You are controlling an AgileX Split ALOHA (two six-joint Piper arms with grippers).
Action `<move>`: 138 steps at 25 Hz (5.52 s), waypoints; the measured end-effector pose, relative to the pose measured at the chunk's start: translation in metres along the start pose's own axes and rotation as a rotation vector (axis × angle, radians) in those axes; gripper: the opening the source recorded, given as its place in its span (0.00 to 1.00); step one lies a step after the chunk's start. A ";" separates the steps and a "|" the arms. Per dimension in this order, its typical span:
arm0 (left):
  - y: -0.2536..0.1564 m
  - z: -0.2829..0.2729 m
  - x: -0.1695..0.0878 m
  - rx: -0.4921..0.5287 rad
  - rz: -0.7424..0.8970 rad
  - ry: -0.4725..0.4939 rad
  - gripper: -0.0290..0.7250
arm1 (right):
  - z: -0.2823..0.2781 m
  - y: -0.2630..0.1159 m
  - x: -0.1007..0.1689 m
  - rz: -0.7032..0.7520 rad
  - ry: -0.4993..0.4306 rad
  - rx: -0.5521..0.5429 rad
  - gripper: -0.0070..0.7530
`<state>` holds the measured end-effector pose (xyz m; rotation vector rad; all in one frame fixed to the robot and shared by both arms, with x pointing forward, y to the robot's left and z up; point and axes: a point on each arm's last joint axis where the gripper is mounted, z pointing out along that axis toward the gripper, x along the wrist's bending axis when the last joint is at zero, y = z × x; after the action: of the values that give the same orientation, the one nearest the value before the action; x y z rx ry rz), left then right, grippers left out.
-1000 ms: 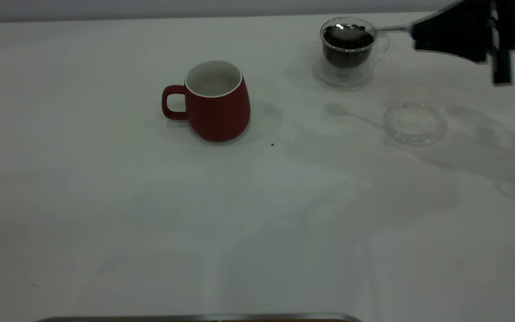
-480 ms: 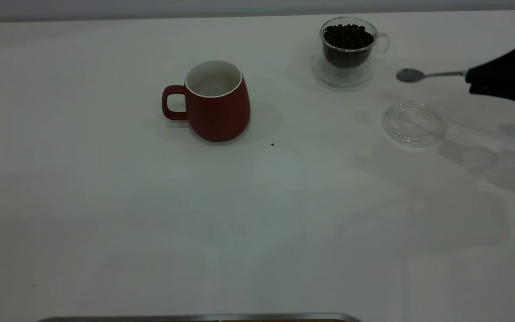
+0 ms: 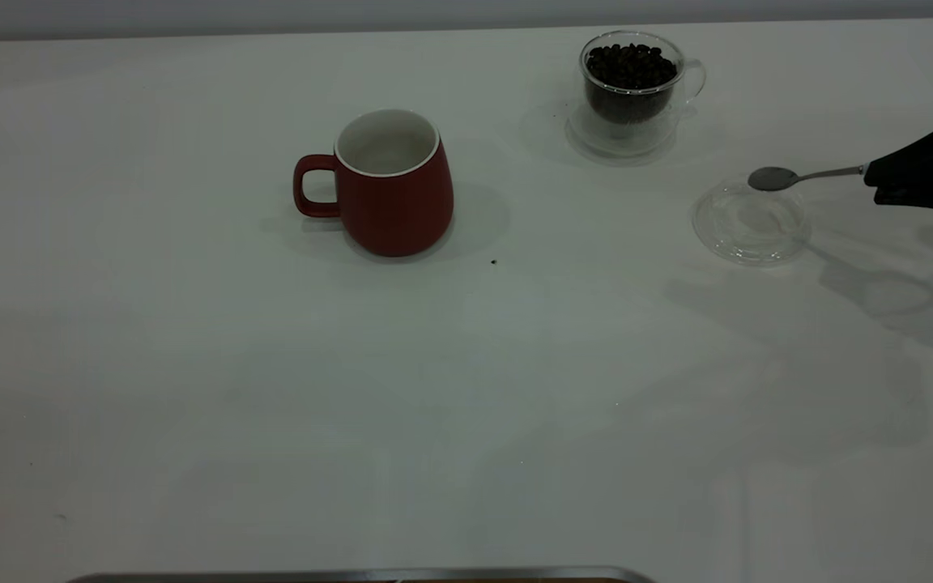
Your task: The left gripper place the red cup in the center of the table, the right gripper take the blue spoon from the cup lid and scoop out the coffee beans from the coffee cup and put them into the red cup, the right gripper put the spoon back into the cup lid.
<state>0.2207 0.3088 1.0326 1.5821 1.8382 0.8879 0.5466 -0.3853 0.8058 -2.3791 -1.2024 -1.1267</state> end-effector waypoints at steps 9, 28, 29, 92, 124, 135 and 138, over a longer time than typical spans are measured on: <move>0.000 0.000 0.000 0.000 0.000 0.000 0.80 | 0.013 -0.007 -0.015 0.046 0.009 0.012 0.13; 0.000 0.000 0.000 0.000 0.003 0.000 0.80 | 0.042 -0.011 -0.038 0.067 0.107 0.008 0.13; 0.000 0.000 0.000 0.000 0.003 0.000 0.80 | 0.044 -0.010 -0.039 0.064 0.114 0.008 0.13; 0.000 0.000 0.000 0.000 0.003 0.000 0.80 | 0.013 0.004 -0.030 -0.020 -0.032 0.153 0.54; 0.000 0.000 0.000 0.000 0.000 0.000 0.80 | -0.262 -0.168 0.225 -0.974 -0.153 -0.306 0.54; 0.000 0.000 0.000 0.000 0.000 0.000 0.80 | -0.288 -0.226 0.206 -1.044 -0.214 -0.337 0.50; 0.000 0.000 0.000 0.000 0.000 0.000 0.80 | -0.299 -0.252 0.191 -1.087 -0.192 -0.409 0.49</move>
<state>0.2207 0.3088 1.0326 1.5820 1.8383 0.8878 0.2639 -0.2717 1.1172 -2.0491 -2.7201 -1.5220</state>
